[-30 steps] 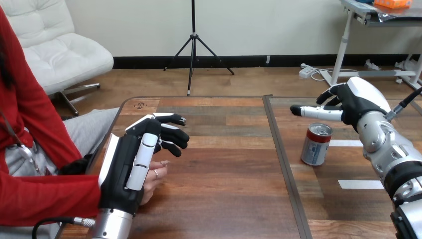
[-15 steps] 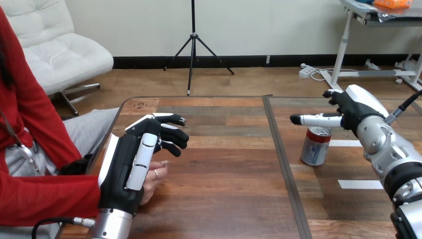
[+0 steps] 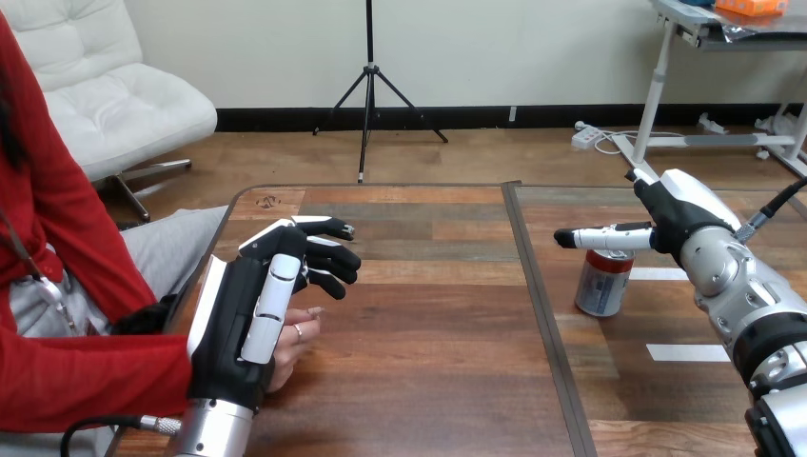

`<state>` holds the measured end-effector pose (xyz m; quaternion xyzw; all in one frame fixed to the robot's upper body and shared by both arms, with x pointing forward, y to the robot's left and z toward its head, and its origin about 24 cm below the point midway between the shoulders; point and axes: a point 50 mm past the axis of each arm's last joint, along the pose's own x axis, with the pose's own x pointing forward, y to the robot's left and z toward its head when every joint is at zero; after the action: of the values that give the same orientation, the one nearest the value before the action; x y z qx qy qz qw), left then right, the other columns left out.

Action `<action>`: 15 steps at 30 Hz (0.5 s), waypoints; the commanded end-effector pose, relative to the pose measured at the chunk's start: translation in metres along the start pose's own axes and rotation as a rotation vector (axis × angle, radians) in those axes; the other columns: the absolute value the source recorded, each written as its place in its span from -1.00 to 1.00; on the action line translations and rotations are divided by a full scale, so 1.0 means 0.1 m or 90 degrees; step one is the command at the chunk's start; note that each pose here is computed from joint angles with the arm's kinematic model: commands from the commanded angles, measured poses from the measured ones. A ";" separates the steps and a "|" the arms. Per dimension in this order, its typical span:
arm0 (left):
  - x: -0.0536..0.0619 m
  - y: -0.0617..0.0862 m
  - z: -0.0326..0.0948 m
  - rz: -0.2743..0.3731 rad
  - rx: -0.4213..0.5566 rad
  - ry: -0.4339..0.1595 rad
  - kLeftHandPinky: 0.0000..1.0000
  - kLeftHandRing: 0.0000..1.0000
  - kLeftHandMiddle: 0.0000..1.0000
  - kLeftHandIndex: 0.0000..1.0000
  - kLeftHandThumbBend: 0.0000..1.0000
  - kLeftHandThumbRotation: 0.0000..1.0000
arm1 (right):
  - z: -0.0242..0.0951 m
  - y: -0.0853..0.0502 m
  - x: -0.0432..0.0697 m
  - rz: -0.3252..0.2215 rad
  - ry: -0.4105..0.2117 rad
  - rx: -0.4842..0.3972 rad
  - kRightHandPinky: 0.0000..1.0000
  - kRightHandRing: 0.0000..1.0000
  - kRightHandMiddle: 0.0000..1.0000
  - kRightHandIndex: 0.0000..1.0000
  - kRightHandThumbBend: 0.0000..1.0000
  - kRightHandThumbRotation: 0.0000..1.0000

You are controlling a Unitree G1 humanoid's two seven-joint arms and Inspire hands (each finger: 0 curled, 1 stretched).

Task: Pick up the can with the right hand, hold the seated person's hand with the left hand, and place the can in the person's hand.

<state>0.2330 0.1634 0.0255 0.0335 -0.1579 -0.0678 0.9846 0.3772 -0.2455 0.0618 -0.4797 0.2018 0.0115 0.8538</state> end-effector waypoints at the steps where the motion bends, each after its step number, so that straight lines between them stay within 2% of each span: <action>1: 0.17 0.03 0.14 -0.002 0.012 -0.060 -0.17 0.01 0.03 0.16 0.03 1.00 | 0.11 0.01 0.01 0.004 -0.014 0.019 0.68 0.91 0.96 0.97 1.00 0.03; 15: 0.17 0.03 0.15 -0.002 0.016 -0.063 -0.17 0.01 0.03 0.16 0.05 1.00 | 0.08 0.03 0.01 0.033 0.000 0.005 0.65 0.90 0.94 0.97 1.00 0.01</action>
<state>0.2330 0.1635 0.0256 0.0335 -0.1579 -0.0668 0.9846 0.3741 -0.2466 0.0556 -0.4739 0.2245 0.0246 0.8511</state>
